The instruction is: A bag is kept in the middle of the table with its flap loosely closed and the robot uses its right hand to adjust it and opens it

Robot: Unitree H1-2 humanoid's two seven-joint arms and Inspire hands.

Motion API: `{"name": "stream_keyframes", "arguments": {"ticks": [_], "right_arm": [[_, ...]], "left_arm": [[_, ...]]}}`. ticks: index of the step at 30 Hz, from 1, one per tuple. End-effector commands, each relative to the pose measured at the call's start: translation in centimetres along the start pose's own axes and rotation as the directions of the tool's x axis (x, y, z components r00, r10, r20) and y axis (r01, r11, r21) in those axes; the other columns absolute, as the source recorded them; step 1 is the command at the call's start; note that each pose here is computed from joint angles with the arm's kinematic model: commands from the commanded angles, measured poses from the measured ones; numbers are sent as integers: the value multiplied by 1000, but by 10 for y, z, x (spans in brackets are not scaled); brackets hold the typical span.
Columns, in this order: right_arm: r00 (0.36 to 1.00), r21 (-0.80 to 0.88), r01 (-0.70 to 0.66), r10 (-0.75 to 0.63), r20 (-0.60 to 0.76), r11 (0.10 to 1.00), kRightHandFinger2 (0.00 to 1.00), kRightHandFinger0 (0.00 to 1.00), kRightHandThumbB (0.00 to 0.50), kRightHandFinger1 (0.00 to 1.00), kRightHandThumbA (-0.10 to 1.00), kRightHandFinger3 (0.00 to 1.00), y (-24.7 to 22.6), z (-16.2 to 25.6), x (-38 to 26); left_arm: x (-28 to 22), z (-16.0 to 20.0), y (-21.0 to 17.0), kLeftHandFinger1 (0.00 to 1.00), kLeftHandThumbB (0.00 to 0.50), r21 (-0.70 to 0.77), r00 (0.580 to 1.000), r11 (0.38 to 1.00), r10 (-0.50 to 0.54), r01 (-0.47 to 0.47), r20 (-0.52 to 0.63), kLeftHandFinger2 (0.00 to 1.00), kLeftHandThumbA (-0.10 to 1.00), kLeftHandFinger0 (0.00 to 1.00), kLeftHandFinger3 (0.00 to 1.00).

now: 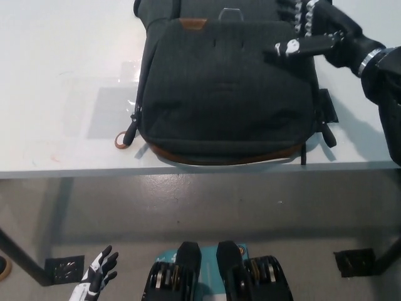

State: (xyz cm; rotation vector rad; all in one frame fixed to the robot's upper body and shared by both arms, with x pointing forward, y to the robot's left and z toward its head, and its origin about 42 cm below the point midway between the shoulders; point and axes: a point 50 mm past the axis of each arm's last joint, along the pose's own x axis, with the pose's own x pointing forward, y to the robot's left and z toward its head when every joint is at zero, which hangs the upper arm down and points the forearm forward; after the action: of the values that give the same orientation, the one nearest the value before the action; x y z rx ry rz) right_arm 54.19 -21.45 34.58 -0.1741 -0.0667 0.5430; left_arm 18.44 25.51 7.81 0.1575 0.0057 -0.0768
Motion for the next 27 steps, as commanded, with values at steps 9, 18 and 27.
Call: {"name": "stream_keyframes", "arguments": {"ticks": [9, 18, 27], "right_arm": [[968, -52, -249, 247, -48, 967, 857, 422, 410, 705, 1000, 1000, -4, 41, 3], [997, -65, -32, 36, 61, 997, 655, 0, 49, 401, -100, 779, 16, 41, 9], [992, -127, 98, -86, 96, 987, 739, 54, 41, 476, -100, 831, 21, 46, 0]], "left_arm": [[5, 7, 3, 1000, 66, 6, 999, 1000, -18, 17, 49, 1000, 1000, 1000, 1000], [11, 13, 4, 1000, 56, -12, 998, 1000, -19, 20, 65, 1000, 1000, 1000, 1000], [11, 12, 5, 1000, 36, 7, 997, 999, -33, 33, 69, 1000, 1000, 1000, 1000]]}}
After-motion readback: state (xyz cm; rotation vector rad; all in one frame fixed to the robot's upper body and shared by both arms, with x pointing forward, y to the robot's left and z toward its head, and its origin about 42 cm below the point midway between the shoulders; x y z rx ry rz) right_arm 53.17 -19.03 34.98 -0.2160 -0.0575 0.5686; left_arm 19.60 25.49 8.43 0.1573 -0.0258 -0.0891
